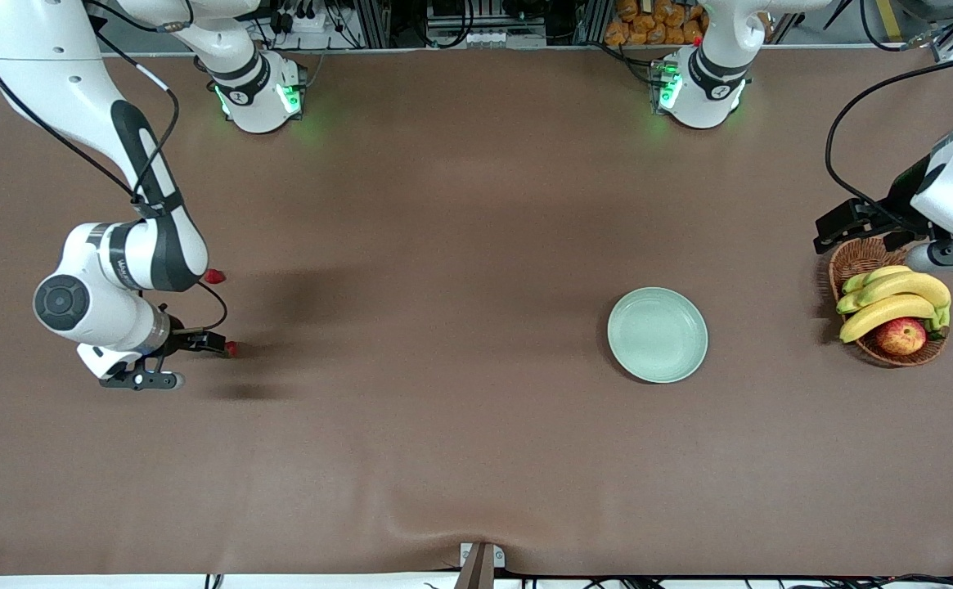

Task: Collect all strawberries into plate
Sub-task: 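Close the right gripper on the strawberry and lift it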

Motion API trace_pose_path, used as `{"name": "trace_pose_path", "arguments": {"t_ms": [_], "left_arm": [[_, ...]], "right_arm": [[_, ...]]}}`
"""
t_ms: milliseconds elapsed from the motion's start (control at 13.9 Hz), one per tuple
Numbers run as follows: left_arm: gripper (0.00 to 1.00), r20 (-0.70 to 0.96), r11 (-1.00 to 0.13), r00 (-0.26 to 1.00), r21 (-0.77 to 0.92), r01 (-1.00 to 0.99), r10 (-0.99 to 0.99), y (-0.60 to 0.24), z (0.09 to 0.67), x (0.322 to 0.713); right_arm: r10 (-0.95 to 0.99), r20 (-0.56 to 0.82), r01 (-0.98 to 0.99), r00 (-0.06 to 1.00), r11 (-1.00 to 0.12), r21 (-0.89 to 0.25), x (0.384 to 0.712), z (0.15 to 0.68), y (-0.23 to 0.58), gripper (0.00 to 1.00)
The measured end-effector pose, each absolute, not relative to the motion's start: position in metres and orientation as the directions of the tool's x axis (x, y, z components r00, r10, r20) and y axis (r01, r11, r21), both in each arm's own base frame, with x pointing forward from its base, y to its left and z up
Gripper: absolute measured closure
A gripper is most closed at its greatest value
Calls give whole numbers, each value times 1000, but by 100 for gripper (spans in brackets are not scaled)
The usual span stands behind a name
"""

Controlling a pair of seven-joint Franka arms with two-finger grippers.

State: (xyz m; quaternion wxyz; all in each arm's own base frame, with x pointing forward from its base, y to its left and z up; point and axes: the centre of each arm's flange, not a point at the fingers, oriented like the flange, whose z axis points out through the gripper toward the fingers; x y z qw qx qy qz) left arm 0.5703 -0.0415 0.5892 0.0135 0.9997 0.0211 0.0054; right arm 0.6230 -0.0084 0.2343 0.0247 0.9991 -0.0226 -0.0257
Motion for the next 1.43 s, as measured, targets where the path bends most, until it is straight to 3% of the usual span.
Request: {"name": "trace_pose_path", "arguments": {"t_ms": [430,1075,1219,1434], "left_arm": [[0,2,-999,999,26,45,45,-40,589,570],[0,2,-999,999,26,42,42,-41,589,569],[0,-1,-999,999,26,41,41,-42,588,569],[0,-5,-999,999,26,39,39,-43,586,570]], "right_arm": [[-140,-54,-141,989,-990,-17,595,194,1,0],[-152,-50,-153,987,-988,-25,594,176,8,0],[-153,-50,-155,987,-988,-26,595,175,8,6],[-153,-43,-154,987,-988,-26,598,176,9,37]]}}
